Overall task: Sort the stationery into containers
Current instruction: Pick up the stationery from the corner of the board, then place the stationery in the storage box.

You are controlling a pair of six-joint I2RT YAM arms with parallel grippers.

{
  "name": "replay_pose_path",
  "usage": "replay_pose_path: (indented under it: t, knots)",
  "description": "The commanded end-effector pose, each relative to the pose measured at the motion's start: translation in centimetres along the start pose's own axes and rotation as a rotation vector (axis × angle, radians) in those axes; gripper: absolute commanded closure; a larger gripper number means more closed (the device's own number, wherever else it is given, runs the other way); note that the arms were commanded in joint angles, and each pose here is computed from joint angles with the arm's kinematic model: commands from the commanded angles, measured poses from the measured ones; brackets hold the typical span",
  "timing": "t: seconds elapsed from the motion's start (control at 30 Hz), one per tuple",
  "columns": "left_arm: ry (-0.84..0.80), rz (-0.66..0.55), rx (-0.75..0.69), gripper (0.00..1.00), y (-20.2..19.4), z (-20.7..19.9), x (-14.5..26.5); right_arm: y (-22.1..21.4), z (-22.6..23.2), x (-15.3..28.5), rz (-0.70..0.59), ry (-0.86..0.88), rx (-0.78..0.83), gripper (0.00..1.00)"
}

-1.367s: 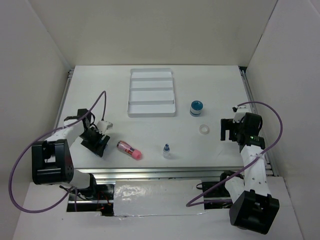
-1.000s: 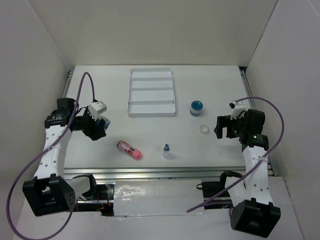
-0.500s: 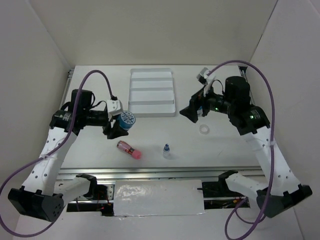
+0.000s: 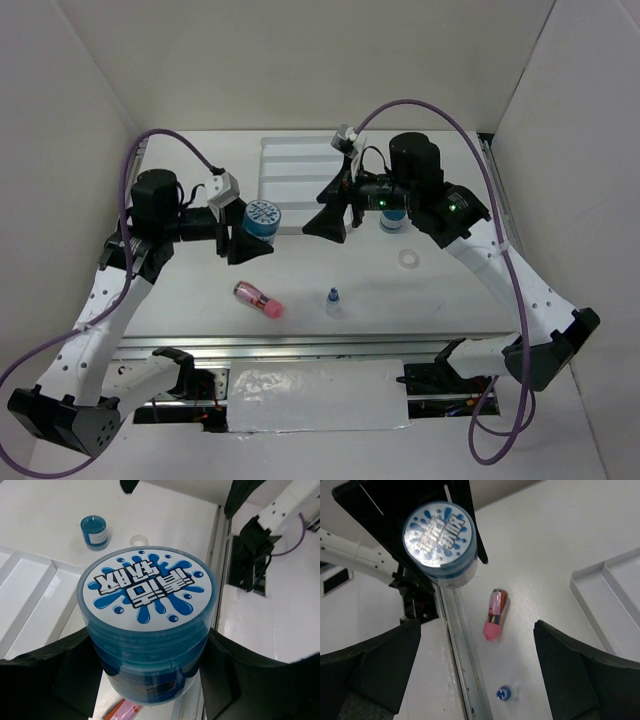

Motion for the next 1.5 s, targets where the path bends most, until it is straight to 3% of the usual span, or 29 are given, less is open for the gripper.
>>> replay_pose_path:
  t: [0.0,0.23,0.63,0.9,1.3,1.47]
  knots:
    - [-0.043,-0.136,0.017,0.50,3.2,-0.2,-0.2,3.7,3.1,-0.4,-0.126,0.161,-0.003,0.00]
    - [-0.054,-0.217,0.146,0.51,4.0,0.5,-0.3,6.1,4.8,-2.0,-0.156,0.247,-0.043,0.00]
    - [-0.045,-0.276,0.166,0.50,5.2,1.1,-0.3,7.3,4.0,-4.7,-0.164,0.286,-0.193,0.00]
    - [-0.044,-0.267,0.173,0.50,4.9,1.3,-0.4,7.3,4.3,-5.7,-0.145,0.312,-0.189,0.00]
    - [-0.047,-0.257,0.200,0.49,3.9,1.3,-0.8,6.6,5.0,-6.7,-0.112,0.344,-0.171,0.14]
    - [-0.047,-0.259,0.197,0.49,4.1,1.4,-0.8,6.0,4.8,-7.3,-0.094,0.337,-0.186,0.06]
Point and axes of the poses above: each gripper's point midway between its finger pads, its own x axis back along the fingers, its own z axis along the line the jaws close on, y = z × x, the point moved 5 cm from there along x, back along the fingers, and after that the axes turned 15 degrees about -x, right-handed, at the moved point
